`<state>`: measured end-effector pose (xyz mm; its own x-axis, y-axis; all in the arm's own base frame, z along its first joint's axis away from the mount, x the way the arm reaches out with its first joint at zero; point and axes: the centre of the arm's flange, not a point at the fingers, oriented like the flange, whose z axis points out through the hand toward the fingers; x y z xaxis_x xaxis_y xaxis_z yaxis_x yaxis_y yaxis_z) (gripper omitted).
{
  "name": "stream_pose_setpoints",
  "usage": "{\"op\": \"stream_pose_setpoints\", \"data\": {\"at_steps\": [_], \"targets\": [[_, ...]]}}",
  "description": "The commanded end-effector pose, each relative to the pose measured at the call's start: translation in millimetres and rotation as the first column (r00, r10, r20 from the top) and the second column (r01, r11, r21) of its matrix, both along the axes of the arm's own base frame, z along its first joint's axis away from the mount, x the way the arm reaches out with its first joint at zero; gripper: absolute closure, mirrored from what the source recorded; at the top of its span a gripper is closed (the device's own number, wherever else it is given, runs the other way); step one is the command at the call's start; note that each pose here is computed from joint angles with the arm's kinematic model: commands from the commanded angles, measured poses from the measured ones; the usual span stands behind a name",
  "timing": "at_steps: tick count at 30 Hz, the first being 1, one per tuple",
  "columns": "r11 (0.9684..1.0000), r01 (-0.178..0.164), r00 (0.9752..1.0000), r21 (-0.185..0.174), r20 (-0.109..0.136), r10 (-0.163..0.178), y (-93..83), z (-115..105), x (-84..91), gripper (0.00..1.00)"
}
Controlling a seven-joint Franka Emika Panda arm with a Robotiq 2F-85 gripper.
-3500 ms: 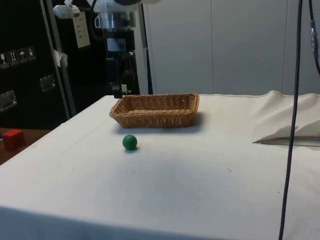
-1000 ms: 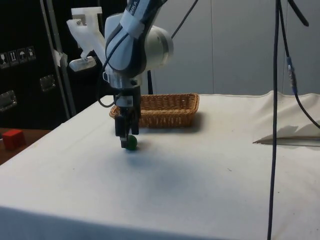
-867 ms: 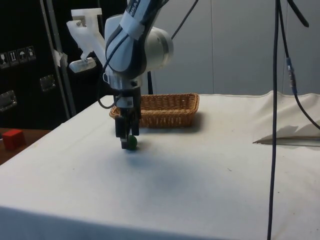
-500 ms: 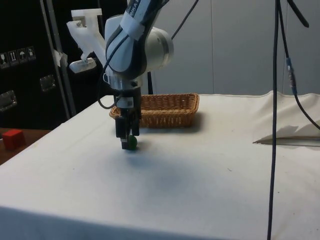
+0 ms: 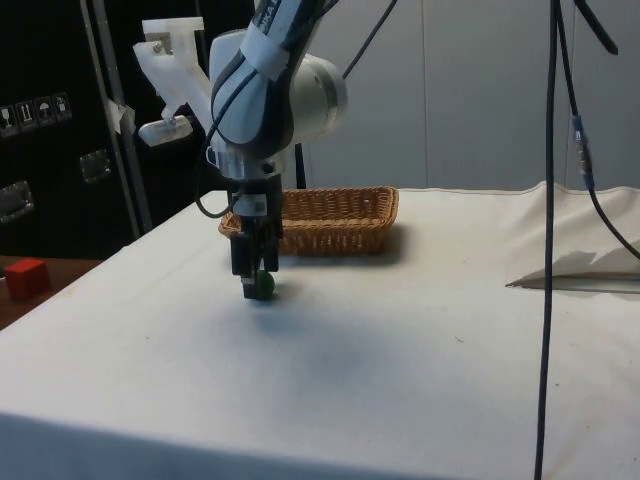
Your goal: Pick up the ball and place it into the basket.
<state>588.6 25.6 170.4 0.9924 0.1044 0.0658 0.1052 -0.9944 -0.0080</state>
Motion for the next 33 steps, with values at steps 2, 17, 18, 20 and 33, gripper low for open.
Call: {"op": "stream_pose_setpoints", "data": {"at_steps": [2, 17, 18, 20, 33], "targets": [[1.0, 0.0, 1.0, 0.0, 0.001, 0.0, 0.1, 0, 0.6, 0.0], [1.0, 0.001, 1.0, 0.0, 0.002, -0.001, -0.4, 1, 0.6, 0.98], [1.0, 0.0, 1.0, 0.0, 0.001, 0.0, 0.2, 0, 0.6, 0.98], [1.0, 0.0, 1.0, 0.0, 0.001, 0.0, 0.2, 0, 0.6, 0.97], [0.9998, 0.008, 0.9999, 0.019, 0.012, -0.008, -2.2, 42, 6.6, 0.97]]}}
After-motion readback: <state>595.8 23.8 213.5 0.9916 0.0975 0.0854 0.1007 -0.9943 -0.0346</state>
